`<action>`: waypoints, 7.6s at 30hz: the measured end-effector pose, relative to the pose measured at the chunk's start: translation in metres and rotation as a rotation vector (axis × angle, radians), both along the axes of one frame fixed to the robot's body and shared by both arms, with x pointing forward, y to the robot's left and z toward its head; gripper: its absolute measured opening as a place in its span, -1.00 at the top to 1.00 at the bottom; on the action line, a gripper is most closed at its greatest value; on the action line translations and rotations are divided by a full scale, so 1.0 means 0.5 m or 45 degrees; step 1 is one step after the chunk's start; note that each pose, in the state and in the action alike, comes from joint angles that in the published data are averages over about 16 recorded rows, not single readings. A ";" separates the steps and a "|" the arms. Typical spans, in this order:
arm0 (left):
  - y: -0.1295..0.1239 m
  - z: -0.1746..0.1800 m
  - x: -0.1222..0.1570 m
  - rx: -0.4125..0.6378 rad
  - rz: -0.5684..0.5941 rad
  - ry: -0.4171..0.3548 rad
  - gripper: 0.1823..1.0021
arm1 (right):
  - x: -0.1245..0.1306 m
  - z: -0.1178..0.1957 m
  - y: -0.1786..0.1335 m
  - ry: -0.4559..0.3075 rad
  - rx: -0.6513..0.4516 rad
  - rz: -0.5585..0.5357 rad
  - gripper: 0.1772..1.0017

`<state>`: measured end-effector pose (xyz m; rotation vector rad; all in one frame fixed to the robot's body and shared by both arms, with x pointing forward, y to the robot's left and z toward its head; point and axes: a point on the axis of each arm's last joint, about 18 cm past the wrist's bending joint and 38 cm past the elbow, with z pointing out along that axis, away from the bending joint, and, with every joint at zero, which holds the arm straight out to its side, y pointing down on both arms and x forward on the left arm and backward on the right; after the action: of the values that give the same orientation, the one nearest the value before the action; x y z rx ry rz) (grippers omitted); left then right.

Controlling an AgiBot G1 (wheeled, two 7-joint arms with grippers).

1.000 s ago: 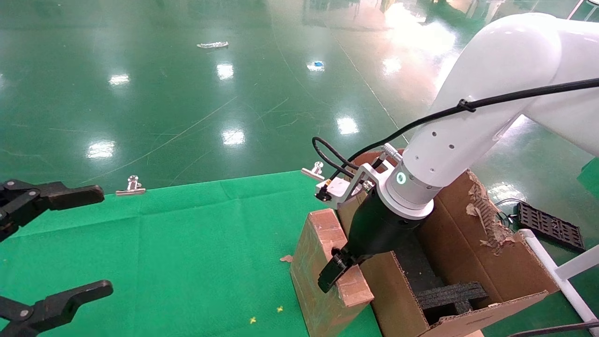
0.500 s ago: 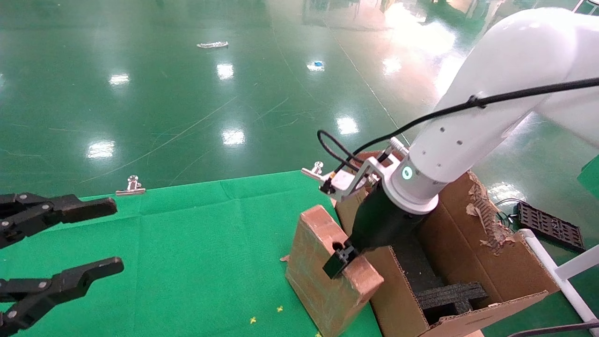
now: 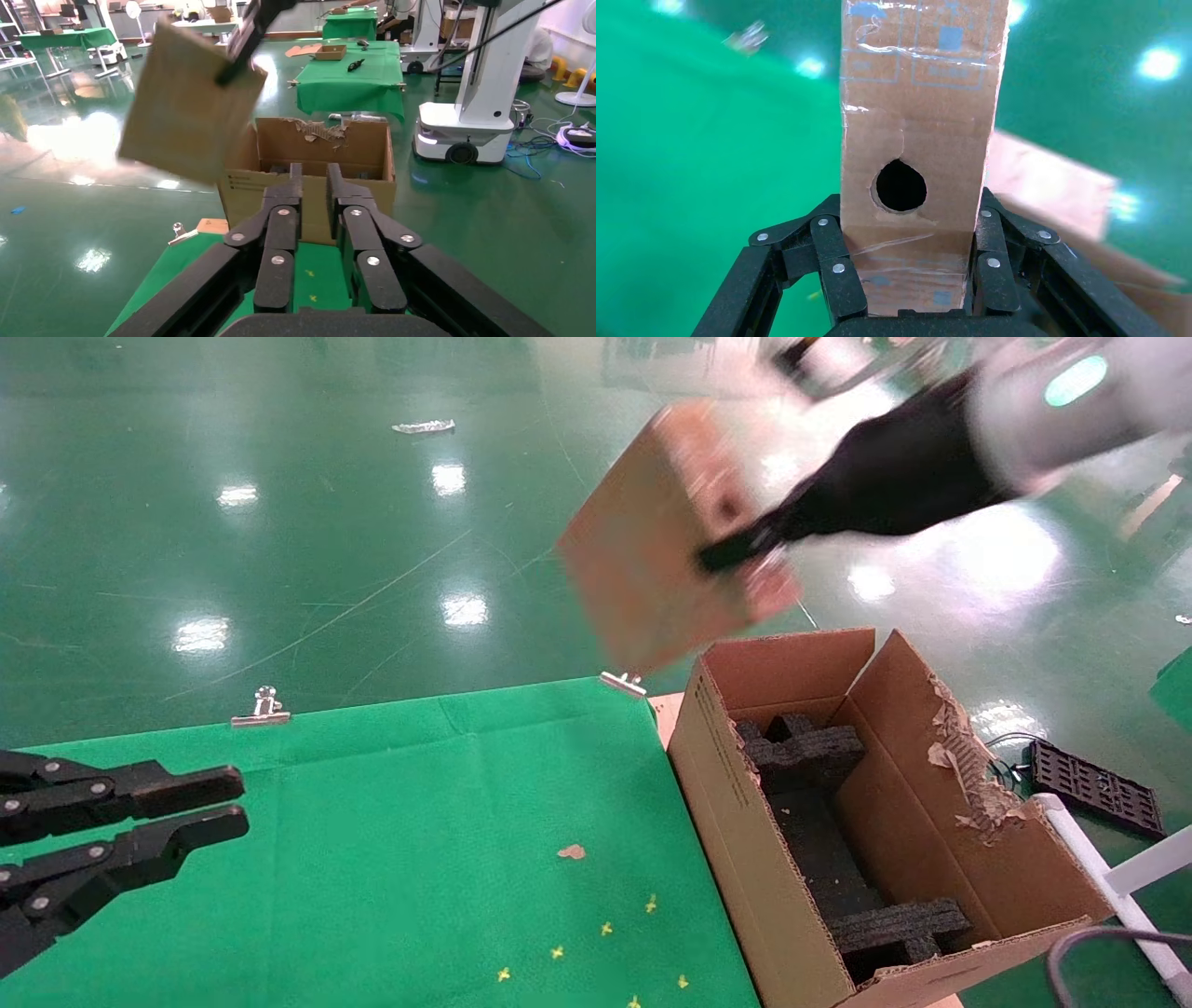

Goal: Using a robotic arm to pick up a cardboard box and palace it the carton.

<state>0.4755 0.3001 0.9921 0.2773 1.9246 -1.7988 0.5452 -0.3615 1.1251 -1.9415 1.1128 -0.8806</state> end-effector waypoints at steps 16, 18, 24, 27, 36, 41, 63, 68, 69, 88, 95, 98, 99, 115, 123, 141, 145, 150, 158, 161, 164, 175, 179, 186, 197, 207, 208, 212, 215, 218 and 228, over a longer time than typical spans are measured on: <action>0.000 0.000 0.000 0.000 0.000 0.000 0.95 | -0.054 -0.041 -0.264 0.072 -0.017 -0.436 0.63; 0.000 0.000 0.000 0.000 0.000 0.000 0.95 | -0.057 -0.066 -0.286 0.122 -0.016 -0.473 0.63; 0.000 0.000 0.000 0.000 0.000 0.000 0.90 | -0.056 -0.137 -0.334 0.254 -0.018 -0.550 0.63; 0.000 0.000 0.000 0.000 0.000 0.000 0.86 | -0.050 -0.169 -0.351 0.305 -0.018 -0.580 0.63; 0.000 0.000 0.000 0.000 0.000 0.000 0.55 | -0.012 -0.249 -0.377 0.409 -0.018 -0.637 0.64; 0.000 0.000 0.000 0.000 0.000 0.000 0.33 | 0.016 -0.292 -0.383 0.449 -0.015 -0.659 0.64; 0.000 0.000 0.000 0.000 0.000 0.000 -0.77 | 0.142 -0.494 -0.375 0.482 -0.012 -0.700 0.68; 0.000 0.000 0.000 0.000 0.000 0.000 -0.90 | 0.154 -0.524 -0.375 0.473 -0.021 -0.694 0.69; 0.000 0.000 0.000 0.000 0.000 0.000 -0.91 | 0.156 -0.528 -0.376 0.473 -0.021 -0.693 0.70; 0.000 0.000 0.000 0.000 0.000 0.000 -1.00 | 0.154 -0.533 -0.387 0.505 -0.062 -0.702 0.57; 0.000 0.000 0.000 0.000 0.000 0.000 -1.00 | 0.156 -0.528 -0.386 0.513 -0.079 -0.704 0.32; 0.000 0.000 0.000 0.000 0.000 0.000 -1.00 | 0.156 -0.526 -0.385 0.515 -0.085 -0.704 0.18; 0.000 0.000 0.000 0.000 0.000 0.000 -1.00 | 0.157 -0.525 -0.384 0.516 -0.087 -0.704 0.13; 0.000 0.000 0.000 0.000 0.000 0.000 -1.00 | 0.168 -0.426 -0.370 0.401 -0.076 -0.620 -0.66; 0.000 0.000 0.000 0.000 0.000 0.000 -1.00 | 0.150 -0.259 -0.354 0.174 -0.029 -0.492 -0.90; 0.000 0.000 0.000 -0.001 0.000 0.000 -1.00 | 0.080 -0.124 -0.290 -0.093 0.024 -0.259 -1.00; 0.000 0.000 0.000 -0.001 0.000 0.000 -1.00 | 0.085 -0.135 -0.260 -0.093 0.031 -0.180 -1.00; 0.000 0.000 0.000 -0.001 0.000 0.000 -1.00 | 0.093 -0.156 -0.208 -0.085 0.043 -0.036 -1.00; 0.000 0.000 0.000 -0.001 0.000 0.000 -1.00 | 0.094 -0.190 -0.115 -0.090 0.073 0.236 -1.00; 0.000 0.000 0.000 -0.001 0.000 0.000 -1.00 | 0.089 -0.201 -0.083 -0.100 0.086 0.335 -1.00; 0.000 0.000 0.000 -0.001 0.000 0.000 -1.00 | 0.083 -0.211 -0.053 -0.115 0.101 0.433 -1.00; 0.000 0.000 0.000 -0.001 0.000 0.000 -1.00 | 0.041 -0.237 0.036 -0.209 0.159 0.771 -1.00; 0.000 0.000 0.000 -0.001 0.000 0.000 -1.00 | 0.021 -0.244 0.061 -0.259 0.181 0.884 -1.00; 0.000 0.000 0.000 -0.001 0.000 0.000 -1.00 | -0.022 -0.253 0.093 -0.370 0.218 1.070 -1.00; 0.000 0.000 0.000 -0.001 0.000 0.000 -1.00 | -0.098 -0.262 0.118 -0.591 0.265 1.313 -1.00; 0.000 0.000 0.000 -0.001 0.001 0.000 -1.00 | -0.147 -0.266 0.118 -0.736 0.287 1.422 -1.00; 0.000 0.000 0.000 -0.001 0.001 0.000 -1.00 | -0.149 -0.266 0.118 -0.741 0.288 1.426 -1.00; 0.001 0.000 0.000 -0.001 0.001 0.000 -1.00 | -0.152 -0.266 0.118 -0.750 0.290 1.432 -1.00; 0.001 0.000 0.000 -0.001 0.001 0.000 -1.00 | -0.150 -0.266 0.118 -0.745 0.290 1.429 -1.00; 0.001 0.000 0.000 -0.001 0.001 0.000 -1.00 | -0.148 -0.266 0.118 -0.738 0.288 1.425 -1.00; 0.001 0.000 0.000 -0.001 0.001 0.000 -1.00 | -0.143 -0.266 0.119 -0.725 0.283 1.416 -1.00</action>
<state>0.4757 0.3004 0.9921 0.2760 1.9237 -1.7997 0.4738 -0.3021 0.9920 -1.5893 -0.2354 -0.5511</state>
